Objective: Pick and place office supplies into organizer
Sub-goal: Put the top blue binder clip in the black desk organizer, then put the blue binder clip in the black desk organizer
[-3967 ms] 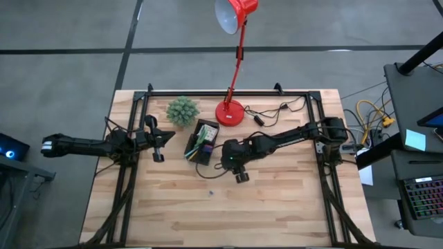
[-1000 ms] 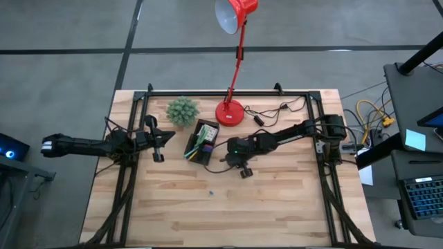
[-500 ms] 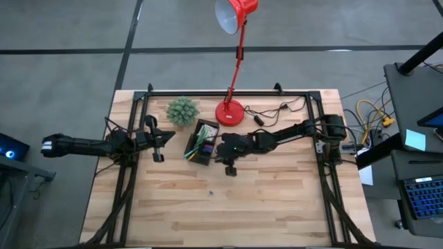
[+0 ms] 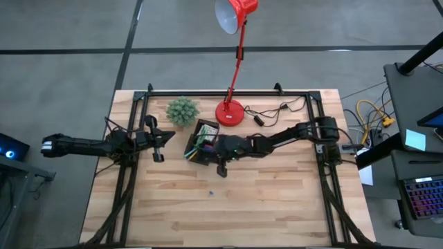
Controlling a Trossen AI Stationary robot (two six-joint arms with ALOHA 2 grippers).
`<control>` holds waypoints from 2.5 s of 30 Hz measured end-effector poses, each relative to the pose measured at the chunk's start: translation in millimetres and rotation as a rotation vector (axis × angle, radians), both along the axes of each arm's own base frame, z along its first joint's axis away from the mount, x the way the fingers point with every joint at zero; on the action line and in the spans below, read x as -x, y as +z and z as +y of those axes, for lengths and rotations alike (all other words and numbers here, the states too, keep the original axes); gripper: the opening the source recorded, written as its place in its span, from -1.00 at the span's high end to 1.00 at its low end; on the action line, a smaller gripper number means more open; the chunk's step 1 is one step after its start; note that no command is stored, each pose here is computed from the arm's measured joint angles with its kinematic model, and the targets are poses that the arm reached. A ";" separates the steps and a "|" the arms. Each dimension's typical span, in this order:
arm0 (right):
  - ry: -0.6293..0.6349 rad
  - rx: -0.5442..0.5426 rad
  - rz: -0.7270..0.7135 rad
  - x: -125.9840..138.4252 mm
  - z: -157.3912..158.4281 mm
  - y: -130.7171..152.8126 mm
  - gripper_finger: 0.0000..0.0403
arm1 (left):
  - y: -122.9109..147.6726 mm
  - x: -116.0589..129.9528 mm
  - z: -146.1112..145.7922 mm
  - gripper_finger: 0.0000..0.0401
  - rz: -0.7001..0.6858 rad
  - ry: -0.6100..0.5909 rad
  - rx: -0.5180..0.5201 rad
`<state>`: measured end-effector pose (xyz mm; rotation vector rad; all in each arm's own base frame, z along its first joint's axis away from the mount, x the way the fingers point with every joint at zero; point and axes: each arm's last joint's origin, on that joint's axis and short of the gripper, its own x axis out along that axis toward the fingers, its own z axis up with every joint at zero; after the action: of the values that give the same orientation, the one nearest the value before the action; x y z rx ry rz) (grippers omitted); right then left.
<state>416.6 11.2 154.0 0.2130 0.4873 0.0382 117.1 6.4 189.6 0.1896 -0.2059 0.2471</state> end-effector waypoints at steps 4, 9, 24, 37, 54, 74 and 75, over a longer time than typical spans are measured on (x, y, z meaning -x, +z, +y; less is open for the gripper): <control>-0.013 0.003 -0.038 -5.1 0.2 -9.2 0.73 | 0.1 0.1 0.0 1.00 -0.001 0.001 0.000; -0.022 0.016 -0.035 -5.1 -0.2 -10.6 0.73 | -0.2 0.0 0.0 1.00 0.002 0.001 0.000; -0.166 0.116 -0.046 -4.8 1.6 -10.2 0.73 | 0.0 0.0 0.0 1.00 0.000 0.000 0.000; -0.190 0.125 -0.045 -9.5 5.0 -32.4 0.73 | 0.0 0.0 0.0 1.00 0.000 0.001 0.000; -0.197 0.111 -0.071 -15.1 5.1 -31.5 0.72 | -0.1 0.0 0.0 1.00 0.001 0.001 0.000; -0.073 0.042 -0.073 -15.0 9.0 -28.8 0.36 | -0.1 -0.1 0.1 1.00 0.001 0.001 0.000; -0.022 0.020 -0.076 -15.0 10.7 -27.7 0.36 | -0.1 -0.1 0.1 1.00 0.002 0.001 0.000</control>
<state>431.6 22.0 126.2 0.1965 0.4094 0.0196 117.2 6.4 189.5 0.1898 -0.2043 0.2477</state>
